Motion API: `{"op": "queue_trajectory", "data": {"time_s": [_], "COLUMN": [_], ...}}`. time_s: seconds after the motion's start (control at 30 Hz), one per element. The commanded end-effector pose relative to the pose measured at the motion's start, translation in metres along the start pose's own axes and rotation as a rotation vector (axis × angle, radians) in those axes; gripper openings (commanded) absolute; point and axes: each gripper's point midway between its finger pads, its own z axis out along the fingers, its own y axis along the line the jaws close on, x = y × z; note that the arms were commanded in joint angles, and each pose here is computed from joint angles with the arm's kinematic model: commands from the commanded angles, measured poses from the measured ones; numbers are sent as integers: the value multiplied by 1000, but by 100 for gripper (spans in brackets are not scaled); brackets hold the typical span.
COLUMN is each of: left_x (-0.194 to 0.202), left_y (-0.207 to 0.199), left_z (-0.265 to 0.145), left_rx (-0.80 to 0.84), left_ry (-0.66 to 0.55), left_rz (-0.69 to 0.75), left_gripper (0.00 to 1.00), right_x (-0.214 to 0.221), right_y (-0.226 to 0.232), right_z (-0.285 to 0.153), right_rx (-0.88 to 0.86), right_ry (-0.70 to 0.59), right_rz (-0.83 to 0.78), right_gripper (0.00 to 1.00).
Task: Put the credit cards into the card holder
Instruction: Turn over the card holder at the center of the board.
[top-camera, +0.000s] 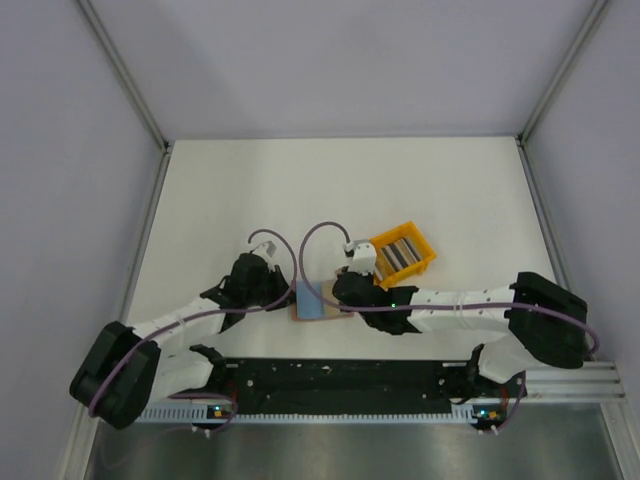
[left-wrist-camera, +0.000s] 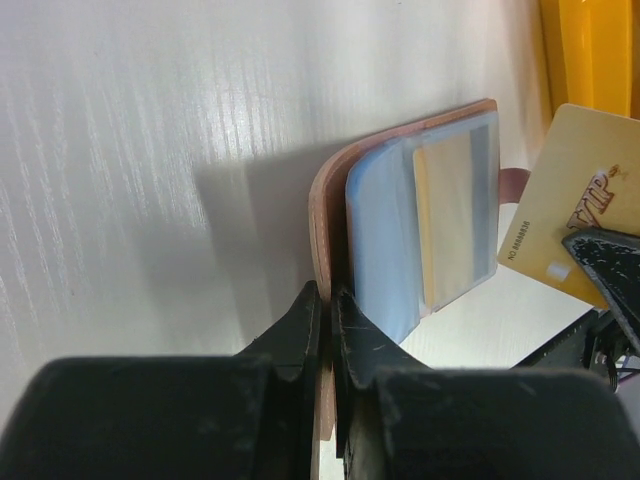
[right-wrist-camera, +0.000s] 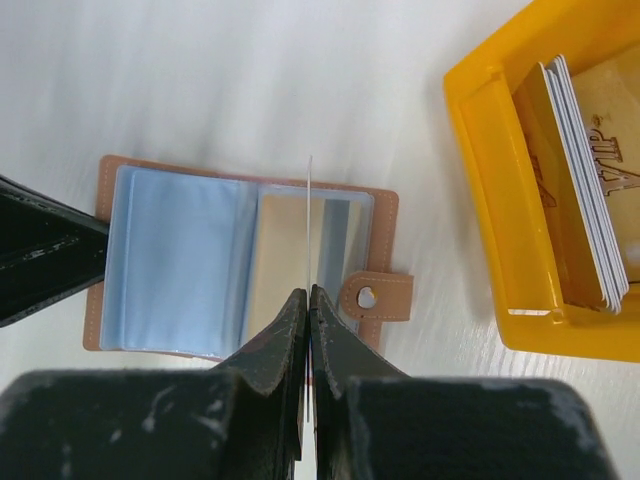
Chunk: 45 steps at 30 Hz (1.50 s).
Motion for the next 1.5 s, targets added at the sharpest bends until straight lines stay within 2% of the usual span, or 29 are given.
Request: {"op": "queue_trajectory", "data": {"time_s": [0.0,0.1,0.43,0.8,1.47], "left_x": [-4,-2,4,3,4], "left_y": [2,6,16,20,19], "left_z": [5,8,16,18,18], "left_rx": [0,-9,-36,-55,-54], "left_ry": [-28,-22,-6,-5,1], "left_rz": [21,19,2,0,8], "left_gripper": [0,0,0,0,0], "right_x": [-20,-18,1,18,28], "right_y": [14,28,48,28,16], "right_z": [-8,-10,0,12,29], "right_rx": [-124,-259,-452,-437,-419], "right_ry": [-14,16,139,173,235], "right_rz": [114,160,316,449,496], "right_gripper": [0,0,0,0,0]}}
